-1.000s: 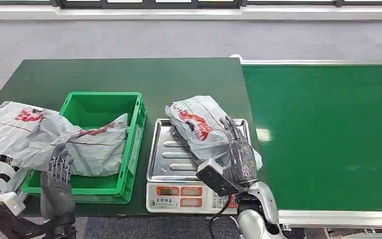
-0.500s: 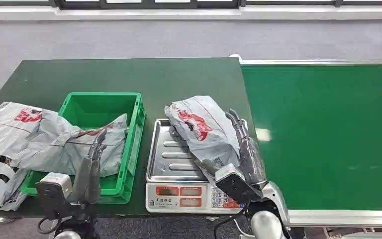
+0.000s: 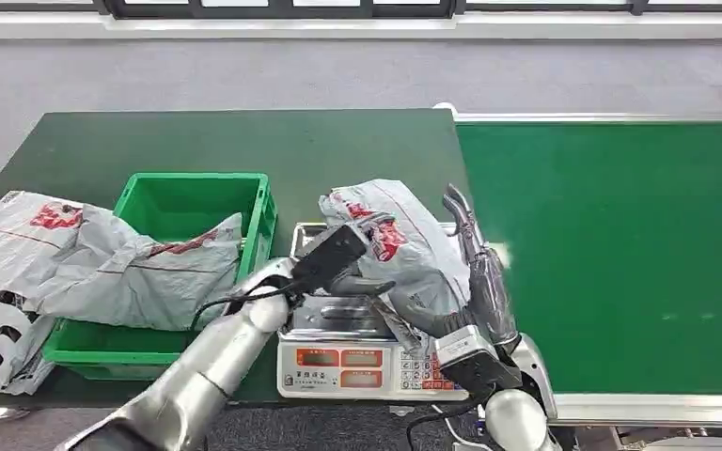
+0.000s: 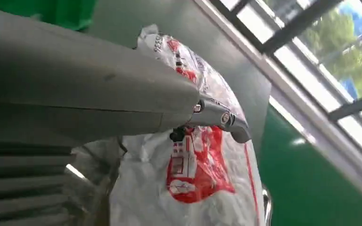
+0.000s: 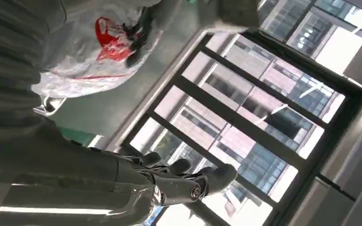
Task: Moved the parcel from conveyor to table for the left to box.
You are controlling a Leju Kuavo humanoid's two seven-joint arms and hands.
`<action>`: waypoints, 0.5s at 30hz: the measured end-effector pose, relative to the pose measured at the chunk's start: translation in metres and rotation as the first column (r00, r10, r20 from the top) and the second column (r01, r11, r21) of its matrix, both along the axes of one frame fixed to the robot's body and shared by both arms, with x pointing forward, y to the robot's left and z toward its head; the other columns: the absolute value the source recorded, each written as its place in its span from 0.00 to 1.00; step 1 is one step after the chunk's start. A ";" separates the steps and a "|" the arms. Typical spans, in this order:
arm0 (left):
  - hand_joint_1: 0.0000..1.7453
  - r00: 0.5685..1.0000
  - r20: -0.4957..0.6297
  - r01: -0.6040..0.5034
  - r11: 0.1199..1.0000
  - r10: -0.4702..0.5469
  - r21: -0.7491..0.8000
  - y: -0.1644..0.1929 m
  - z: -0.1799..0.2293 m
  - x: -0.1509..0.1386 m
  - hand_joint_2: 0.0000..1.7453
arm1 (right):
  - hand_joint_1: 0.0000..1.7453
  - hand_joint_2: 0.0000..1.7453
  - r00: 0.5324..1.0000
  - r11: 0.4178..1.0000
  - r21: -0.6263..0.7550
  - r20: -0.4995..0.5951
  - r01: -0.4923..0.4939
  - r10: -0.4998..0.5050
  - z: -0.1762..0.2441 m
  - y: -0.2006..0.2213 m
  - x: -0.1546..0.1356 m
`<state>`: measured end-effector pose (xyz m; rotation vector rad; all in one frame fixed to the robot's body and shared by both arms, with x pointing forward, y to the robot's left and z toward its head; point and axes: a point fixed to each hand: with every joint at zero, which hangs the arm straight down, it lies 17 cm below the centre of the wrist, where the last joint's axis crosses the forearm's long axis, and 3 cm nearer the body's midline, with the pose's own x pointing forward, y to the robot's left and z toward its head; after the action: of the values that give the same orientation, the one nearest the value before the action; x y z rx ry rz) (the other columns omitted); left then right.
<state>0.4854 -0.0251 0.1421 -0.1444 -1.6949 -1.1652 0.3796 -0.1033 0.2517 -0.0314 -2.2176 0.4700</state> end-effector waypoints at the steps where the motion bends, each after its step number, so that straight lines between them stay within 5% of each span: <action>1: 0.00 1.000 0.000 0.010 1.000 -0.010 0.027 -0.005 -0.001 0.002 1.00 | 0.00 1.00 1.000 1.000 0.006 0.000 -0.001 0.001 0.001 0.000 0.001; 15: 0.00 0.997 -0.021 0.073 0.983 -0.071 0.171 -0.036 -0.014 -0.001 1.00 | 0.00 1.00 1.000 1.000 0.002 0.002 -0.008 0.008 0.000 0.000 0.005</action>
<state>0.4839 -0.0613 0.1282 -0.1080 -1.5786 -1.3553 0.3841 -0.1037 0.2517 -0.0219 -2.2209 0.4726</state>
